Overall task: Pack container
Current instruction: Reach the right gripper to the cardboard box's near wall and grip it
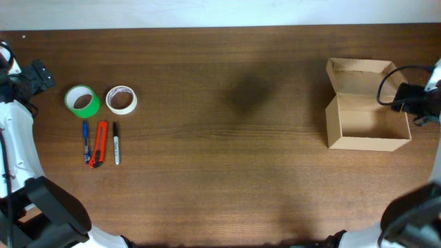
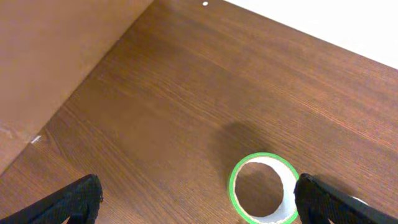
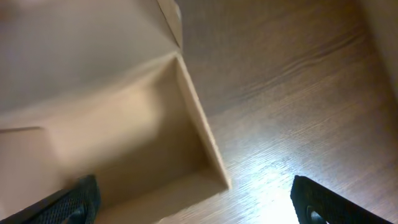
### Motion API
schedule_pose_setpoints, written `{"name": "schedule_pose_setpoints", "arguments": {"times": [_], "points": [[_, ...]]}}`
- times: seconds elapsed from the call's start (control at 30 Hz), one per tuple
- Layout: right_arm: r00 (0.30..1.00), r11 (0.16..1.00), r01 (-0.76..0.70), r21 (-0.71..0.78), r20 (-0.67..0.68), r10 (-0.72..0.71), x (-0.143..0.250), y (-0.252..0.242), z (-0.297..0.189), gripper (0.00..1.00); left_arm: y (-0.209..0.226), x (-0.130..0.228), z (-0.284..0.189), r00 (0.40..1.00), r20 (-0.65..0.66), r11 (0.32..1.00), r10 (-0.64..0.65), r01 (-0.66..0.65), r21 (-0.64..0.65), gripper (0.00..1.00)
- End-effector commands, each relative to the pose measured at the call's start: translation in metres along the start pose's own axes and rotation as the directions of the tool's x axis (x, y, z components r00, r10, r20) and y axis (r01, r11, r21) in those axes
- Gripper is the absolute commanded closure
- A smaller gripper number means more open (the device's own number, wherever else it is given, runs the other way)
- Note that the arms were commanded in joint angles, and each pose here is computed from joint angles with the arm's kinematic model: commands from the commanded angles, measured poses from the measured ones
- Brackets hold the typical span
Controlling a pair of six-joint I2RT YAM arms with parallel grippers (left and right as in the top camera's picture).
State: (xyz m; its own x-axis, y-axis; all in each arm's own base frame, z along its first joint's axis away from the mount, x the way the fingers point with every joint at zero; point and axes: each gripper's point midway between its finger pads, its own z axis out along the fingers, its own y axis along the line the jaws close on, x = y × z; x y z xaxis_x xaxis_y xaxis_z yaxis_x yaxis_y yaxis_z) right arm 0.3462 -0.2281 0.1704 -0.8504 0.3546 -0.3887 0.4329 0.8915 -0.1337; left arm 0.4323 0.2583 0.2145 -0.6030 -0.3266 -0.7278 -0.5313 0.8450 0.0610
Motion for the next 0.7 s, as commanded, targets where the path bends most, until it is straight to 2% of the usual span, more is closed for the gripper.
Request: {"name": "schedule_pose_setpoints", "arguments": {"times": [0.0, 0.1, 0.2, 0.23, 0.4, 0.43, 0.67], "points": [[0.999, 0.999, 0.015, 0.039, -0.038, -0.014, 0.001, -0.015, 0.020, 0.05, 0.000, -0.003, 0.002, 1.000, 0.003, 1.000, 0.002, -0.002, 0.008, 0.00], [0.999, 0.999, 0.017, 0.035, -0.040, -0.015, -0.002, -0.014, 0.032, 0.08, 0.000, -0.003, 0.002, 1.000, 0.001, 1.000, 0.002, -0.002, 0.008, 0.00], [0.999, 0.999, 0.037, 0.039, -0.020, -0.037, -0.008, -0.014, 0.038, 0.24, 0.000, -0.003, 0.002, 1.000, 0.001, 1.000, 0.002, -0.002, 0.008, 0.00], [0.998, 0.998, 0.057, 0.041, -0.008, -0.056, -0.012, -0.015, 0.039, 0.25, 0.000, -0.003, 0.002, 1.000, 0.001, 1.000, 0.002, -0.002, 0.008, 0.00], [0.991, 0.992, 0.117, 0.053, 0.063, -0.121, -0.030, -0.016, 0.039, 0.24, 0.000, -0.003, 0.002, 1.000, 0.001, 1.000, 0.002, -0.002, 0.008, 0.00], [0.990, 0.991, 0.120, 0.054, 0.065, -0.123, -0.031, -0.017, 0.040, 0.21, 0.000, -0.003, 0.002, 1.000, 0.001, 1.000, 0.002, -0.002, 0.008, 0.00], [0.984, 0.986, 0.167, -0.016, -0.058, -0.167, -0.003, -0.005, 0.059, 0.19, 0.000, -0.003, 0.002, 1.000, 0.001, 1.000, 0.002, -0.002, 0.008, 0.01]]}}
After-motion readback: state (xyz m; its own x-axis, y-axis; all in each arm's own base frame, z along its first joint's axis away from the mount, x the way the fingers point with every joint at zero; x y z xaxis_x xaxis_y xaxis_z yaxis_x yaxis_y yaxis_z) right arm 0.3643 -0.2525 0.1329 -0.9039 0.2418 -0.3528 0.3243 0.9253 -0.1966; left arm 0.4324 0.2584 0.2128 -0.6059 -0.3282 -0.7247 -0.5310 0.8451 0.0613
